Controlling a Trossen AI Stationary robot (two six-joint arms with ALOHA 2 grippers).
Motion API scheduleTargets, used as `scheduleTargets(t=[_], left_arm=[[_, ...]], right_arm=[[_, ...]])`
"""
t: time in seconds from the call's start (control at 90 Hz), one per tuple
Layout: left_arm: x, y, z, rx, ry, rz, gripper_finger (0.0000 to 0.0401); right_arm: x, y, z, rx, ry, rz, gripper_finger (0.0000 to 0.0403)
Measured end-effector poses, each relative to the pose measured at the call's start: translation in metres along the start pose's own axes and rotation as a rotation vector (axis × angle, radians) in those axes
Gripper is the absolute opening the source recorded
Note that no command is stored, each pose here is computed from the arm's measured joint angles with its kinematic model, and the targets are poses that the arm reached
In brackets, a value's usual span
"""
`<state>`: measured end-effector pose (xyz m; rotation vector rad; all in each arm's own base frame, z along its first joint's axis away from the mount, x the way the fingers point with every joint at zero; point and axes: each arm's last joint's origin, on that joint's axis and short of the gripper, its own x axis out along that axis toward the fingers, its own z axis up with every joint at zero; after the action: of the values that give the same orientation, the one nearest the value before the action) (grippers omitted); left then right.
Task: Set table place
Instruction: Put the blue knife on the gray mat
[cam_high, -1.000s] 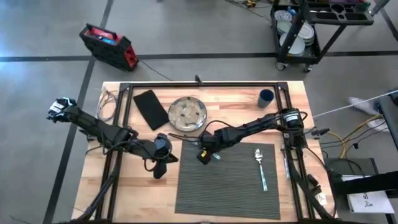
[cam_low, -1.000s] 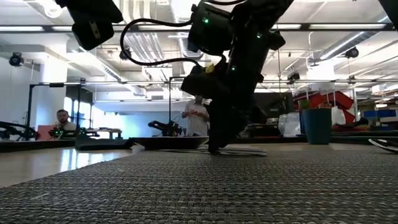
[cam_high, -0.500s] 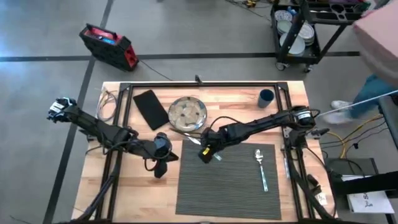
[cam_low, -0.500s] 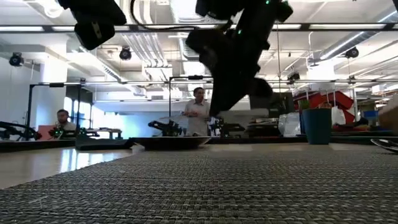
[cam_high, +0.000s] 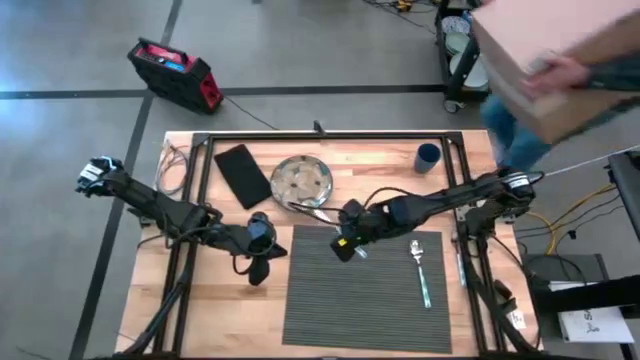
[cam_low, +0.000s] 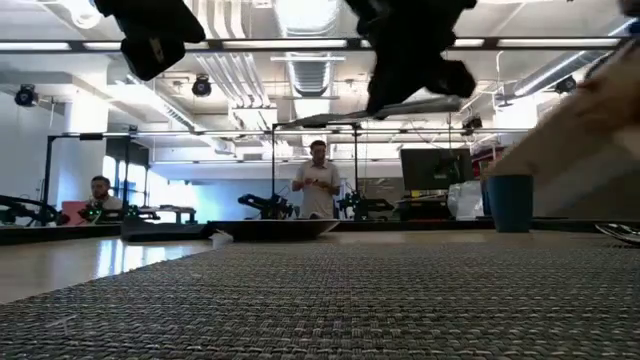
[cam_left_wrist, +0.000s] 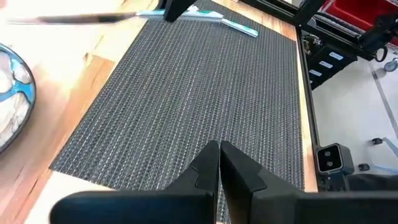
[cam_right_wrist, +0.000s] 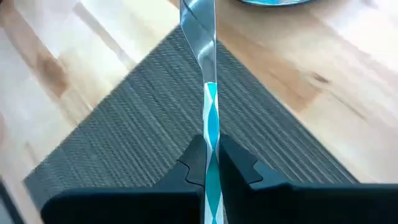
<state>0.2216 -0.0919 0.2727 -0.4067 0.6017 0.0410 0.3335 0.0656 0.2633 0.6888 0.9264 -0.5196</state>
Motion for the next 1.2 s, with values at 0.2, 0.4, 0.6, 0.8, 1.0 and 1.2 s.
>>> scheduleTargets(t=[0.2, 0.4, 0.6, 0.8, 1.0, 1.2], left_arm=[[0.000, 0.000, 0.000, 0.000, -0.004, 0.007, 0.0000], [0.001, 0.001, -0.001, 0.000, -0.005, 0.011, 0.0000], [0.002, 0.001, -0.001, -0.004, -0.005, 0.012, 0.0000], [0.002, 0.001, 0.000, -0.006, -0.008, 0.011, 0.0000], [0.002, 0.001, 0.000, -0.006, -0.007, 0.011, 0.0000], [0.002, 0.001, -0.001, -0.013, -0.005, 0.011, 0.0000]], right_arm=[[-0.014, -0.001, -0.033, 0.109, 0.016, -0.147, 0.0000], [-0.024, 0.003, -0.075, 0.291, -0.072, -0.221, 0.0000], [-0.029, -0.006, -0.118, 0.474, -0.130, -0.299, 0.0000], [-0.022, -0.017, -0.159, 0.571, -0.140, -0.279, 0.0000], [0.006, -0.028, -0.183, 0.597, -0.049, -0.239, 0.0000], [0.037, -0.038, -0.204, 0.588, 0.026, -0.294, 0.0000]])
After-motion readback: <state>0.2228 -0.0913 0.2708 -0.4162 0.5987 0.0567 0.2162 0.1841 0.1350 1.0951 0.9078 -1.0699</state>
